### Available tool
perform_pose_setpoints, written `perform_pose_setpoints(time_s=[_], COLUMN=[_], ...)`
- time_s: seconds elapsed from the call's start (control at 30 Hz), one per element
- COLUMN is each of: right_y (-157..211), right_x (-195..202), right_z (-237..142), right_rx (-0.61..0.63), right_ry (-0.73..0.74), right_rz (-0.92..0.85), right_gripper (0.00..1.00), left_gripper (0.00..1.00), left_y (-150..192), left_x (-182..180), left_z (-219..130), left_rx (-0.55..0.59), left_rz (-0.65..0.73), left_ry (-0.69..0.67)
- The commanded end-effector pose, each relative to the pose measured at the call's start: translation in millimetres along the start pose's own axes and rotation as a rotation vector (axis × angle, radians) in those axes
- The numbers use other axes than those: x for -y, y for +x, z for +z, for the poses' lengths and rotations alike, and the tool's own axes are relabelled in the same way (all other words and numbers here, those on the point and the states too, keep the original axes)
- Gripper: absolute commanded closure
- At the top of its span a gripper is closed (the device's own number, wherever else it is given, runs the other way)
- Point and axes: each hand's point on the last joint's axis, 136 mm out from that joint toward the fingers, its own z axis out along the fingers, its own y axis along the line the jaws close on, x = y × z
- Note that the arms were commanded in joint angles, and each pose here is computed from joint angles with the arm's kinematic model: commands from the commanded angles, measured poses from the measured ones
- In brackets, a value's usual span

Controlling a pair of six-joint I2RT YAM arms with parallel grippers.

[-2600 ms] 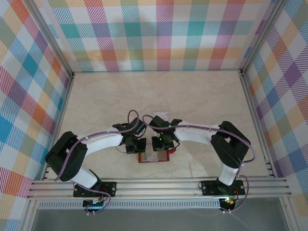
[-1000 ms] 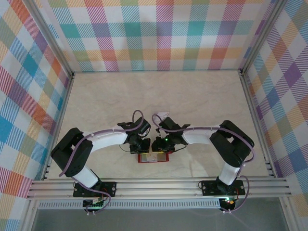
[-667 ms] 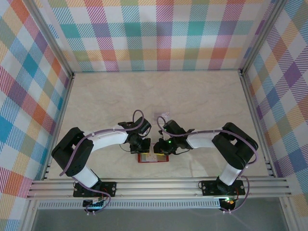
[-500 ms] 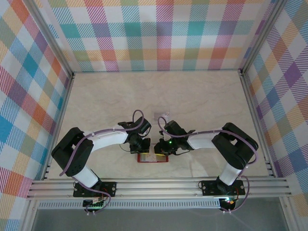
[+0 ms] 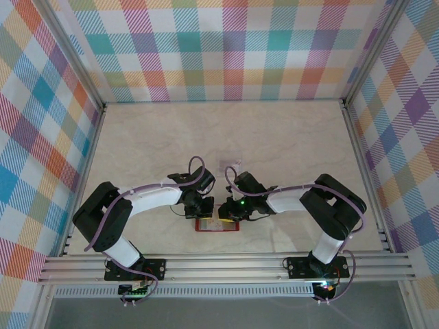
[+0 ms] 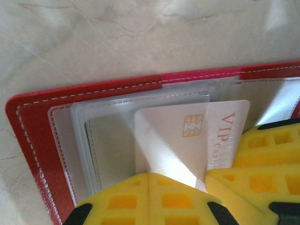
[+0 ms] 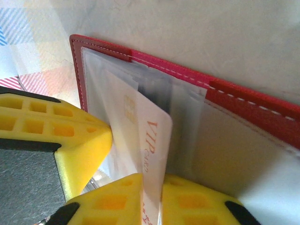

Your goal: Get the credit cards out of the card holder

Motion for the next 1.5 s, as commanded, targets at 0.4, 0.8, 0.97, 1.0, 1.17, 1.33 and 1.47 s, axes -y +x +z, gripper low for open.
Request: perform_pose_setpoints(time_s=[0.4, 0.8, 0.97, 1.0, 1.17, 1.33, 1.47], right_y=[0.1, 1.4, -4.6, -7.1, -17.9, -17.2, -27.5], right_x=[-16.9, -17.3, -19.8, -21.3, -22.1, -29.5, -23.5], right_z=[-19.5, -58.7, -76.5, -81.0, -100.0, -108.3, -119.7], right_rx=[0.026, 0.070, 0.096, 0.100, 0.073, -0.022, -0.091], right_ry=[0.001, 0.112, 0.200, 0.225, 0.368, 0.396, 0.499], right_rz=[-0.045, -0.089, -0.214, -0.265, -0.511, -0.940, -1.247], right_gripper=[0.94, 0.93, 0.95, 0.96, 0.97, 0.99, 1.00], left_gripper=[0.97, 0.96, 0.94, 0.94, 0.91, 0.91, 0.91], left_y=[10.6, 10.9, 5.5, 3.5, -1.7, -6.0, -6.3], left_x=[-29.8, -24.6, -17.0, -15.6, -11.8, -16.4, -21.2], left_z=[1.8, 2.0, -3.8, -7.1, -22.8, -34.5, -37.4], left_rx=[-0.004, -0.004, 0.027, 0.038, 0.092, 0.133, 0.145], left_rz=[-0.012, -0.018, -0.021, -0.021, -0.012, -0.009, -0.016], left_ry=[-0.128, -0.098, -0.069, -0.065, -0.054, -0.074, -0.082])
